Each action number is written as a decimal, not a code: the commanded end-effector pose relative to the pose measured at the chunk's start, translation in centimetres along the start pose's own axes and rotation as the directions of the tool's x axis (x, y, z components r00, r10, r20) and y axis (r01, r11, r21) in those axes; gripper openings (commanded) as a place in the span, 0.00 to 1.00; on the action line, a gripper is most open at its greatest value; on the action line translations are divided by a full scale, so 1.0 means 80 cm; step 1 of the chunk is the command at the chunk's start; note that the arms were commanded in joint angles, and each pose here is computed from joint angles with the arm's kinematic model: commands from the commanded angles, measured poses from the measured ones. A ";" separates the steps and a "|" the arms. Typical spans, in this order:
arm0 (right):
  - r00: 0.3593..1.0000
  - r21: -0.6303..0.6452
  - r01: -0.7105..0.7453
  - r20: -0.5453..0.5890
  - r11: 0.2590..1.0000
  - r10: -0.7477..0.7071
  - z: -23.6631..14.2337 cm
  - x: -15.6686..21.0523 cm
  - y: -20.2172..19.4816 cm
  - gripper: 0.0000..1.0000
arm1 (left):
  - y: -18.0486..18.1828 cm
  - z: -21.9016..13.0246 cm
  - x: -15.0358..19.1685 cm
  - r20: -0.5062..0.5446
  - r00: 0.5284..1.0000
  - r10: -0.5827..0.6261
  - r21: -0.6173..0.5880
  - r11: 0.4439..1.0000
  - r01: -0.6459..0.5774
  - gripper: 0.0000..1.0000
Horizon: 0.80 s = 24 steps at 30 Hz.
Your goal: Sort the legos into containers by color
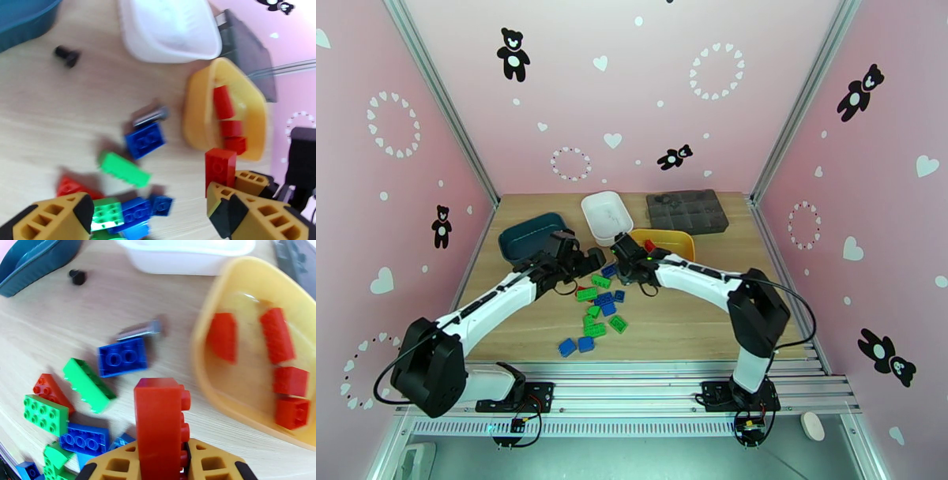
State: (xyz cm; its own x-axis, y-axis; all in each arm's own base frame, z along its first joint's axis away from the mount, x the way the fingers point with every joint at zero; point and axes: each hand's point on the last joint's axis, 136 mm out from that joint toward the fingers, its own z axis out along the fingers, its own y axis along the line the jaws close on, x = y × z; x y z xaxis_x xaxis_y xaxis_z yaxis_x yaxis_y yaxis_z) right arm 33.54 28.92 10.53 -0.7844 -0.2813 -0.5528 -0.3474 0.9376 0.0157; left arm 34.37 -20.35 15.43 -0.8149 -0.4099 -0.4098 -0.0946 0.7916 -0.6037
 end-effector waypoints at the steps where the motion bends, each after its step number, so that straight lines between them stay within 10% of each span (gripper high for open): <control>1: 0.999 0.060 -0.033 0.006 0.998 0.033 -0.014 0.003 -0.047 0.24 | -0.042 0.010 -0.005 -0.021 1.000 0.007 0.088 0.996 -0.005 0.98; 15: 0.986 0.125 -0.164 0.032 0.979 0.161 -0.019 -0.017 -0.152 0.29 | -0.080 0.042 0.009 -0.052 0.994 0.099 0.051 0.994 -0.096 0.97; 24: 0.986 0.117 -0.164 0.040 0.979 0.161 -0.019 -0.034 -0.152 0.56 | -0.018 -0.005 -0.006 0.027 0.985 0.171 -0.170 0.972 -0.164 0.94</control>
State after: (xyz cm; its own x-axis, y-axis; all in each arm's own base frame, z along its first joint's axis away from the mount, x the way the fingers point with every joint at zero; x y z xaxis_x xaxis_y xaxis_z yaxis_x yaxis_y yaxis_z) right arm 38.73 17.41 12.36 -0.8129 -0.1187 -0.5702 -0.1412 0.9900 -0.0047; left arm 35.44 -24.18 16.36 -0.8286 -0.2968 -0.4747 -0.0255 0.8670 -0.4976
